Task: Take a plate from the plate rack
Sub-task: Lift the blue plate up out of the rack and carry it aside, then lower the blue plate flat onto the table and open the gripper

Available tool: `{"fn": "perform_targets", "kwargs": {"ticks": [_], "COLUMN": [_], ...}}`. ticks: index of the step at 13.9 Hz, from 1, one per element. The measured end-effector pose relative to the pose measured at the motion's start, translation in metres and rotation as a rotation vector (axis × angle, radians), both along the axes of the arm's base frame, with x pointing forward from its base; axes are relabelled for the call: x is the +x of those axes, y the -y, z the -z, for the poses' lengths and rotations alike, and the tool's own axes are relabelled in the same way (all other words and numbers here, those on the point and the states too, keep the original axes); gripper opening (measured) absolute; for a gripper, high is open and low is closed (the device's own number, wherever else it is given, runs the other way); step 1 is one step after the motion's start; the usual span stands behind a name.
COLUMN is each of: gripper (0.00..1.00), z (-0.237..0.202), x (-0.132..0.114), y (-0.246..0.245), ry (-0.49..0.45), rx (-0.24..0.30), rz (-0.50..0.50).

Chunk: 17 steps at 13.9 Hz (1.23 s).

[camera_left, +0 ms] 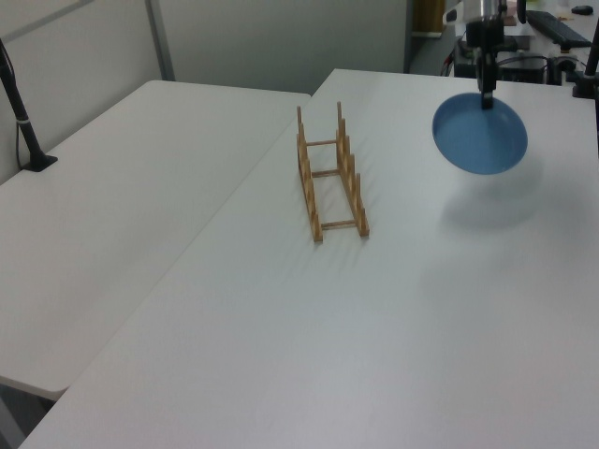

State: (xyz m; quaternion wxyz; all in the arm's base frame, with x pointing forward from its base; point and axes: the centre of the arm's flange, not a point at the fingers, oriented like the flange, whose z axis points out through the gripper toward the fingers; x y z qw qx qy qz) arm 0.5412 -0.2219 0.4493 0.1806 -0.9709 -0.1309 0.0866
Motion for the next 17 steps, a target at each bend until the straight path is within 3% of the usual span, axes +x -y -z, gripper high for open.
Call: {"fn": "perform_targets", "kwargs": {"ticks": [4, 10, 11, 13, 15, 16, 17], "gripper": [0.08, 0.08, 0.13, 0.4, 0.6, 0.76, 0.84], "z": [0.063, 0.108, 0.11, 0.114, 0.106, 0.089, 0.072], "x": [0.012, 0.018, 0.018, 0.019, 0.022, 0.026, 0.029], "y": [0.024, 0.031, 0.031, 0.031, 0.032, 0.034, 0.034], "ry": [-0.02, -0.037, -0.041, -0.042, -0.028, -0.007, 0.01], "rx": [-0.01, -0.017, -0.015, -0.016, -0.026, -0.044, -0.063], "rz": [0.044, 0.06, 0.06, 0.061, 0.07, 0.097, 0.135]}}
